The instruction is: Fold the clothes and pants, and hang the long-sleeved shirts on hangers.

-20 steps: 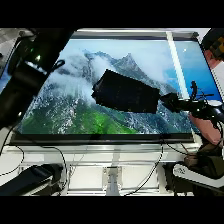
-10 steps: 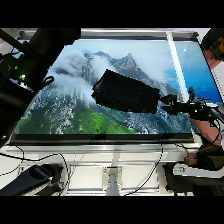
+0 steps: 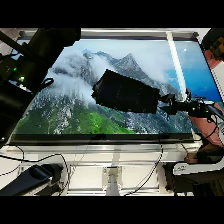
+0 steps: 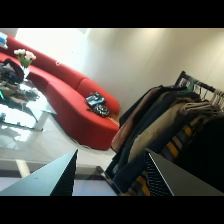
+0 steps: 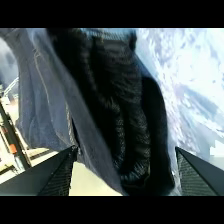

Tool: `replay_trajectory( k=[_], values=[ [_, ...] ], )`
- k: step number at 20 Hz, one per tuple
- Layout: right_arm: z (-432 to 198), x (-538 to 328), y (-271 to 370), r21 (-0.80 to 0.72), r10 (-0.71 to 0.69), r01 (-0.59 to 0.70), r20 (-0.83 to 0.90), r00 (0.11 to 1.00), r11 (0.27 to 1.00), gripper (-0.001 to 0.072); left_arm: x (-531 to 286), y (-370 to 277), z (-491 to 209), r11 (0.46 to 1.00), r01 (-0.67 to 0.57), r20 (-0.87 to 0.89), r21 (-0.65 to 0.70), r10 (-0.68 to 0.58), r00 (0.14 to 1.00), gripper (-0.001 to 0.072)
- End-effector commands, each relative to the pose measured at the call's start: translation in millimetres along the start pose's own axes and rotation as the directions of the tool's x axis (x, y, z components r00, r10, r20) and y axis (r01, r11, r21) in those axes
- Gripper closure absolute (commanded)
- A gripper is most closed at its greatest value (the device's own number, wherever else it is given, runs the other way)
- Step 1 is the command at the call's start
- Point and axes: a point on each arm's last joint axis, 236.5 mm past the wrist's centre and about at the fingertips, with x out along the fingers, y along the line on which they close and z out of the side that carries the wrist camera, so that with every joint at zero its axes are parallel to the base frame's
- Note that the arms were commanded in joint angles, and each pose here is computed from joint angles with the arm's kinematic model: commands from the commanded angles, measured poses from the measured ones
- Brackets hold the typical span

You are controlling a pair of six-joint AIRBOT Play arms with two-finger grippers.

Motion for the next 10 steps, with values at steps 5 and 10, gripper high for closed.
replay_trajectory(
  k=[5, 10],
  values=[
    [-4.5, 36.7, -10.2, -0.077, -0.168, 0.165, -0.025, 0.986, 0.983, 0.0016, -0.2, 0.1, 0.1, 1.000, -0.001, 0.000, 0.001, 0.001, 1.000, 0.0205],
    [-3.8, 34.9, -13.5, -0.056, -0.177, 0.176, -0.024, 0.984, 0.983, 0.0035, -0.2, 0.1, 0.1, 1.000, -0.001, 0.000, 0.001, 0.001, 1.000, 0.0205]
  ],
)
